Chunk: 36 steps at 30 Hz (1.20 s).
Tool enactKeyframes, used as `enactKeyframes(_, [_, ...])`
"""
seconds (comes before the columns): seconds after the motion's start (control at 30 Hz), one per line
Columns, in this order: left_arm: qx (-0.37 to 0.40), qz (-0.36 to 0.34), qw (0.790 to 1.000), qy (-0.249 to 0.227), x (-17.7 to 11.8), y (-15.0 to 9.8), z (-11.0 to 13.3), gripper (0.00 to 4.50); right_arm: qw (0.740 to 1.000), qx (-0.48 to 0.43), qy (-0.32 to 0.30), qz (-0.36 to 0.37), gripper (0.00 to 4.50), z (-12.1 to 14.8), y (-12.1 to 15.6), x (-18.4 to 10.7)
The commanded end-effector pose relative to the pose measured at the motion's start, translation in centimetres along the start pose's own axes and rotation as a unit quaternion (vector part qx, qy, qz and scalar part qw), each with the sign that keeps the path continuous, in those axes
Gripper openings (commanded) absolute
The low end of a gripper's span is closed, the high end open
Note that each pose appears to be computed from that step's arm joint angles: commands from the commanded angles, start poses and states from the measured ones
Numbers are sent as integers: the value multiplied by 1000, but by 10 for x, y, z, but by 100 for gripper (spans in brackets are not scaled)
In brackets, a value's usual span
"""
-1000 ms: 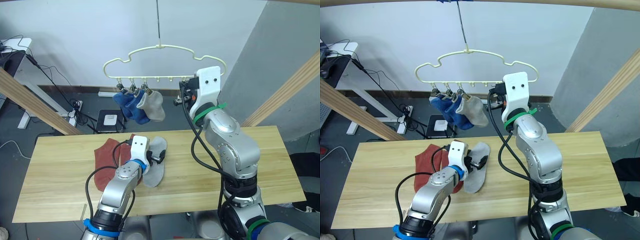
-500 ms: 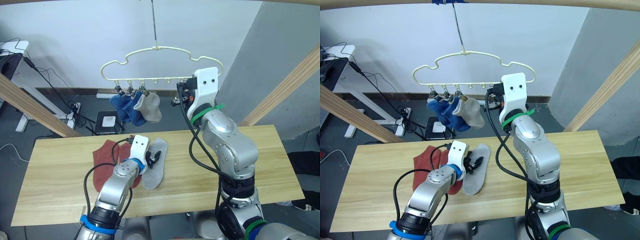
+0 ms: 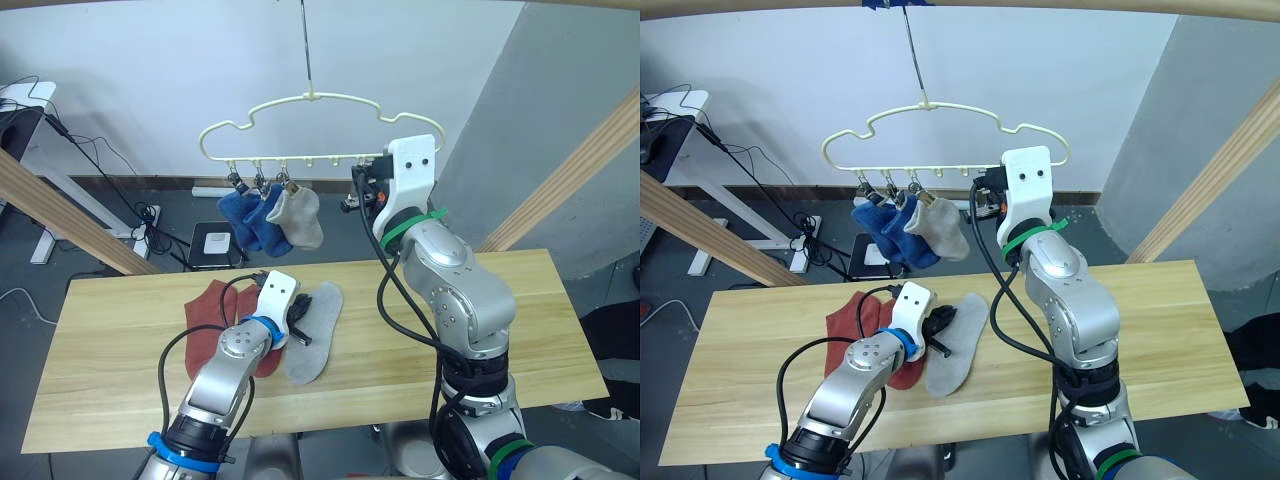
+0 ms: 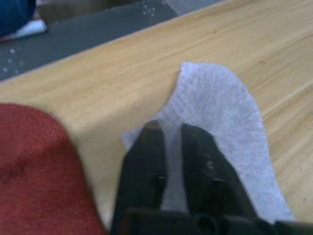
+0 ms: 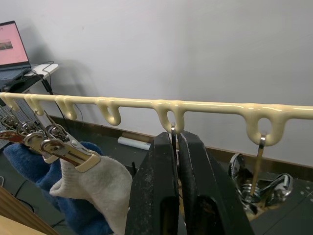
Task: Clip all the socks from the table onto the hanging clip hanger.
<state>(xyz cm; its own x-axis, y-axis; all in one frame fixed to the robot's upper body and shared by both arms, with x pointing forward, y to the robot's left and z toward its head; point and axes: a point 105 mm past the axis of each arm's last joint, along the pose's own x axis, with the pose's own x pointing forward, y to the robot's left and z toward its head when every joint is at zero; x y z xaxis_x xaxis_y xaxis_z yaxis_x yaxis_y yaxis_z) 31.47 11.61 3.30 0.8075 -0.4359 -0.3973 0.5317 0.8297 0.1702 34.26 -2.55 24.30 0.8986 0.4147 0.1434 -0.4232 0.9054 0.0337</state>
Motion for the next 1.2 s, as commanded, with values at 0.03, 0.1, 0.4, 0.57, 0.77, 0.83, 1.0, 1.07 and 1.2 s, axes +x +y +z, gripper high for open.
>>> enactKeyframes(0.03, [7, -10, 999, -34, -8, -1, 8, 2, 1000, 0, -25, -1, 0, 11, 2, -5])
enactKeyframes(0.1, [-2, -14, 999, -48, -11, 2, 10, 2, 1000, -1, -25, -1, 0, 11, 2, -5])
enactKeyframes(0.4, [5, -61, 992, -113, -16, 1, 34, 38, 1000, -6, -26, -2, 0, 11, 2, -6])
enactKeyframes(0.57, [36, -106, 988, -107, -14, -13, 33, 172, 1000, -9, -25, -1, 0, 10, 2, -7])
enactKeyframes(0.77, [74, -123, 987, -77, -10, -19, 23, 350, 1000, -10, -24, 1, 0, 10, 3, -7])
enactKeyframes(0.83, [68, -107, 990, -65, -7, -17, 19, 401, 1000, -10, -24, 2, 0, 10, 3, -7])
enactKeyframes(1.0, [72, -86, 992, -60, -3, -20, 18, 448, 1000, -10, -24, 5, 0, 9, 4, -7])
enactKeyframes(1.07, [74, -77, 993, -50, -1, -21, 15, 448, 1000, -10, -24, 6, 0, 9, 5, -6])
enactKeyframes(1.2, [74, -76, 994, -31, 2, -24, 8, 448, 1000, -10, -24, 7, 0, 9, 5, -7])
